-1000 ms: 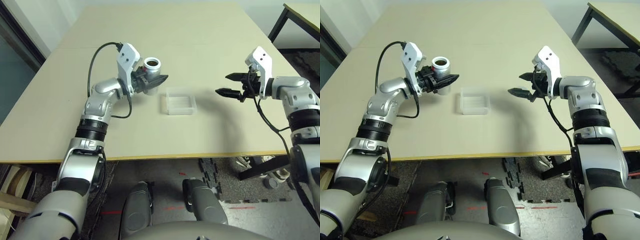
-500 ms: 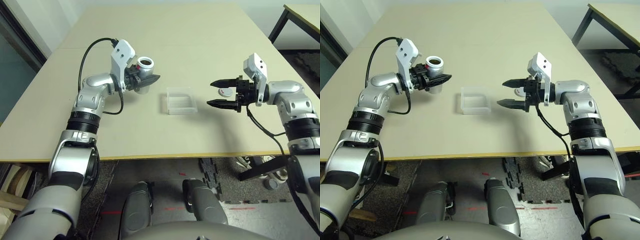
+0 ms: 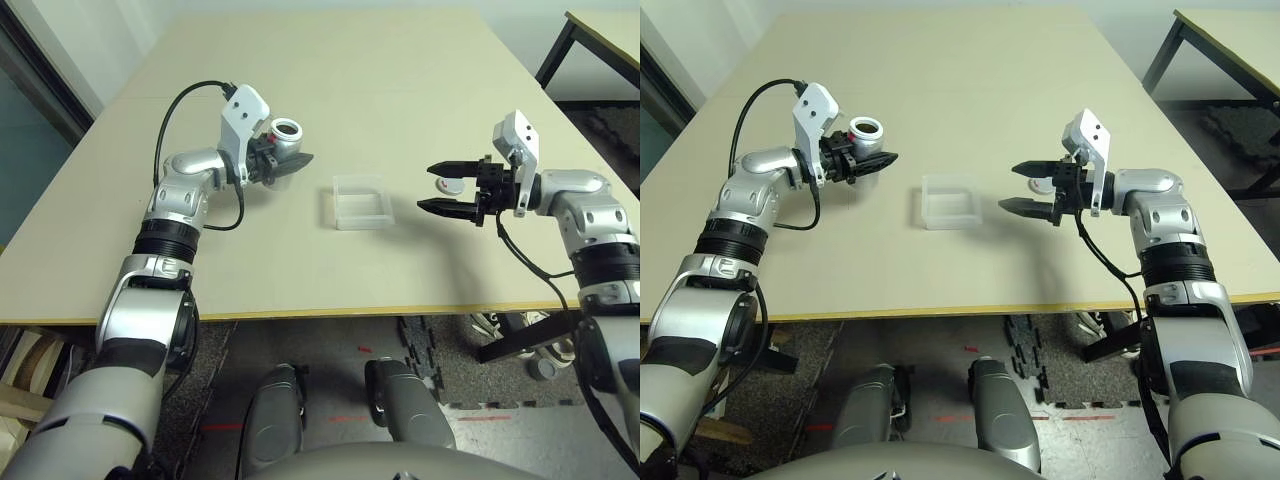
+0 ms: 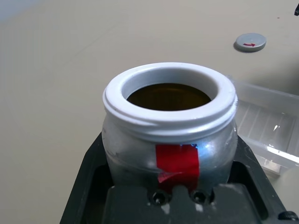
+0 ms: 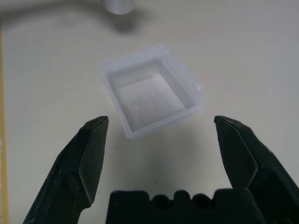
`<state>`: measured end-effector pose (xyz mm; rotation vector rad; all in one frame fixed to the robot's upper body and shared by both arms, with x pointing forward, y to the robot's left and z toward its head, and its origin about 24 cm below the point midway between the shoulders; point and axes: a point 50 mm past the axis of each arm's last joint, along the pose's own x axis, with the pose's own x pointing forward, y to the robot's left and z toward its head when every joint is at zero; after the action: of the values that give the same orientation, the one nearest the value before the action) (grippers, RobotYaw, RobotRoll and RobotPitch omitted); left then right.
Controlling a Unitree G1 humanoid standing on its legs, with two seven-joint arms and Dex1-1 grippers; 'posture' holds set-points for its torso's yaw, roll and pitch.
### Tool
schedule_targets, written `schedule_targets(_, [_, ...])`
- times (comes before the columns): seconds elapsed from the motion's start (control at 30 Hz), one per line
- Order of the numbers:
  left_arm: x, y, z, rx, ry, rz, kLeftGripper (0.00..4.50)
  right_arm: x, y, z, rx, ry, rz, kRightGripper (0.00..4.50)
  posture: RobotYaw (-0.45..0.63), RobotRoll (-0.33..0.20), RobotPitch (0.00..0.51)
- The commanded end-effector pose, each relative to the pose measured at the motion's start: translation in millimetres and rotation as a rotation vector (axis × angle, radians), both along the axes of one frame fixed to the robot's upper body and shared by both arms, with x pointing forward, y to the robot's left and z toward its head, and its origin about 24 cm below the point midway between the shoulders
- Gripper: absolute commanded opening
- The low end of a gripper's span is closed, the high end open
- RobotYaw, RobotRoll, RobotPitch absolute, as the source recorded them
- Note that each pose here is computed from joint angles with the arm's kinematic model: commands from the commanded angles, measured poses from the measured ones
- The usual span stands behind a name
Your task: Pour the medicine from the bottle into the box.
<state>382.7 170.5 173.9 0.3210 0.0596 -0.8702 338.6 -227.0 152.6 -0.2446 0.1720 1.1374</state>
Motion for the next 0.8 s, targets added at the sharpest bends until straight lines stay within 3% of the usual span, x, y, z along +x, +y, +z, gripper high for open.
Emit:
schedule_targets(0.03, [3.0, -4, 3, 0.028, -0.013, -0.004, 2.65, -2.2, -6, -2, -0.002, 0.002, -0.022, 4.5, -0.2, 0.0, 0.078])
schedule_targets(0.33, [9.4, -32, 14, 0.175, -0.118, -0.05, 2.65, -1.7, -7, -5, -0.003, 0.01, -0.031, 4.5, -0.19, 0.0, 0.081])
schedule_targets(0.4, [10.7, -43, 16, 0.295, -0.2, -0.068, 2.65, -1.5, -7, -5, -0.003, 0.012, -0.032, 4.5, -0.19, 0.0, 0.083])
schedule_targets(0.53, [13.0, -64, 19, 0.611, -0.455, -0.111, 2.65, -1.3, -6, -5, -0.002, 0.014, -0.031, 4.5, -0.19, 0.0, 0.086])
schedule_targets(0.7, [16.5, -88, 21, 1.162, -1.043, -0.225, 2.65, -0.7, -4, -5, 0.004, 0.017, -0.03, 4.5, -0.19, 0.0, 0.088])
schedule_targets(0.8, [17.9, -99, 19, 1.28, -1.257, -0.292, 2.65, 0.0, -2, -5, 0.011, 0.016, -0.03, 4.5, -0.19, 0.0, 0.087])
